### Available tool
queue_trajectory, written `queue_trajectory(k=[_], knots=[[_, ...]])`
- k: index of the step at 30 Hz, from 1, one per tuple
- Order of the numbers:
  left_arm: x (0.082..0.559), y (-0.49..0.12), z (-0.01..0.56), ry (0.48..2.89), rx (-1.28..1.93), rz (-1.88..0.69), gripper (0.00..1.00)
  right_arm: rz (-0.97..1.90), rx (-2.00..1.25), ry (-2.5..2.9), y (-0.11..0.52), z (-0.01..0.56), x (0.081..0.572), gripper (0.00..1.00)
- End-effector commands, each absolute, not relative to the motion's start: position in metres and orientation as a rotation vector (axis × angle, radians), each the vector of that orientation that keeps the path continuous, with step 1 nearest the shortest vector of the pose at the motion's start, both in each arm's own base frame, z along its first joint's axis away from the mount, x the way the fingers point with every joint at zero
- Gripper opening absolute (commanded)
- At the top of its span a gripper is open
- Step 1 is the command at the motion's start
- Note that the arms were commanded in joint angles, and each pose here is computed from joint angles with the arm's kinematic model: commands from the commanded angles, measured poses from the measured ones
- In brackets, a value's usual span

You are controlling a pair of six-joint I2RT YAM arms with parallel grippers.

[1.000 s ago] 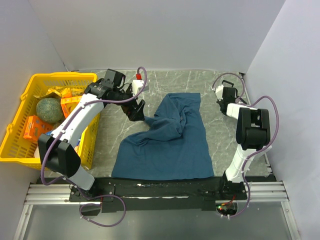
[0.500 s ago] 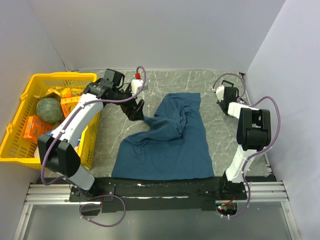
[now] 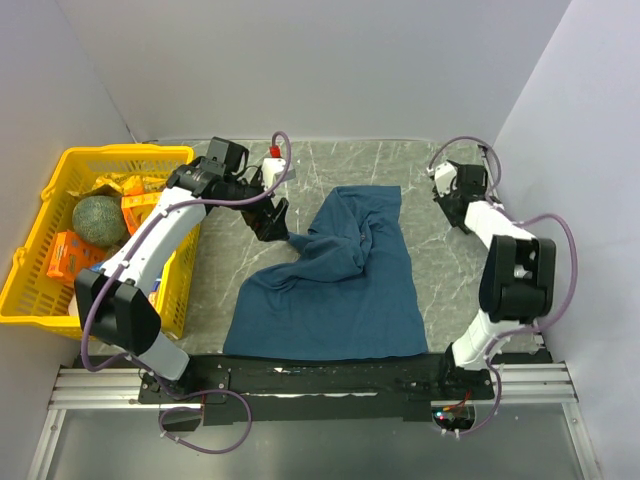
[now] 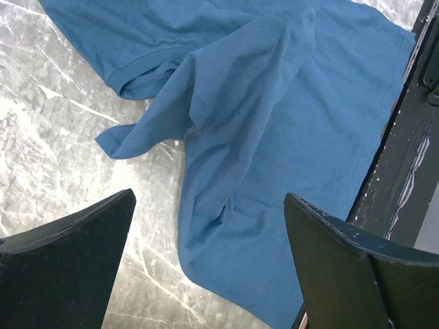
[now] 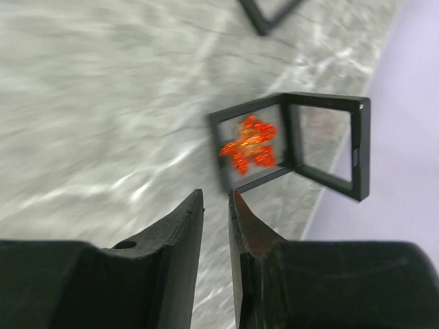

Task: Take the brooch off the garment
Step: Place the brooch in the brooch box.

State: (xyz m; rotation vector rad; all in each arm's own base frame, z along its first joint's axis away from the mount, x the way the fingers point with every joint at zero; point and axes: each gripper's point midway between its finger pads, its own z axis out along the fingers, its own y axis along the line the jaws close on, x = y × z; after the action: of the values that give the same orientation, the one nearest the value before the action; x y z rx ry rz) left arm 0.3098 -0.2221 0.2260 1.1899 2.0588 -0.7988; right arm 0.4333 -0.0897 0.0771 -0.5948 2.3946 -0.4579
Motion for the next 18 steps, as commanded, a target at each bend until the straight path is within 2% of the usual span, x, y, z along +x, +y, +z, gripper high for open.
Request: queue_trajectory(k=[1,7,10,11,13,14,18], knots=[[0.309,-0.226,0.262,1.94,1.16,-0.799,0.96,-0.188,-0.635,2.292,-0.037,0.139,0.417,0.3],[0.312,-0.222,0.265,1.906,1.113,-0.743,0.96,0.058,-0.774,2.255,0.024,0.177,0.369,0.4],[0.314,-0.22,0.263,1.886,1.114,-0.718,0.96,0.178,-0.859,2.198,0.063,0.201,0.348,0.48],[0.314,-0.221,0.262,1.87,1.127,-0.715,0.96,0.217,-0.859,2.186,0.07,0.207,0.343,0.54],[0.313,-0.222,0.258,1.864,1.138,-0.729,0.96,0.344,-0.901,2.129,0.092,0.224,0.326,0.6],[0.313,-0.224,0.256,1.861,1.145,-0.737,0.96,0.382,-0.91,2.108,0.097,0.231,0.321,0.67],[0.313,-0.232,0.248,1.86,1.181,-0.769,0.96,0.533,-0.975,2.01,0.119,0.246,0.296,0.77]])
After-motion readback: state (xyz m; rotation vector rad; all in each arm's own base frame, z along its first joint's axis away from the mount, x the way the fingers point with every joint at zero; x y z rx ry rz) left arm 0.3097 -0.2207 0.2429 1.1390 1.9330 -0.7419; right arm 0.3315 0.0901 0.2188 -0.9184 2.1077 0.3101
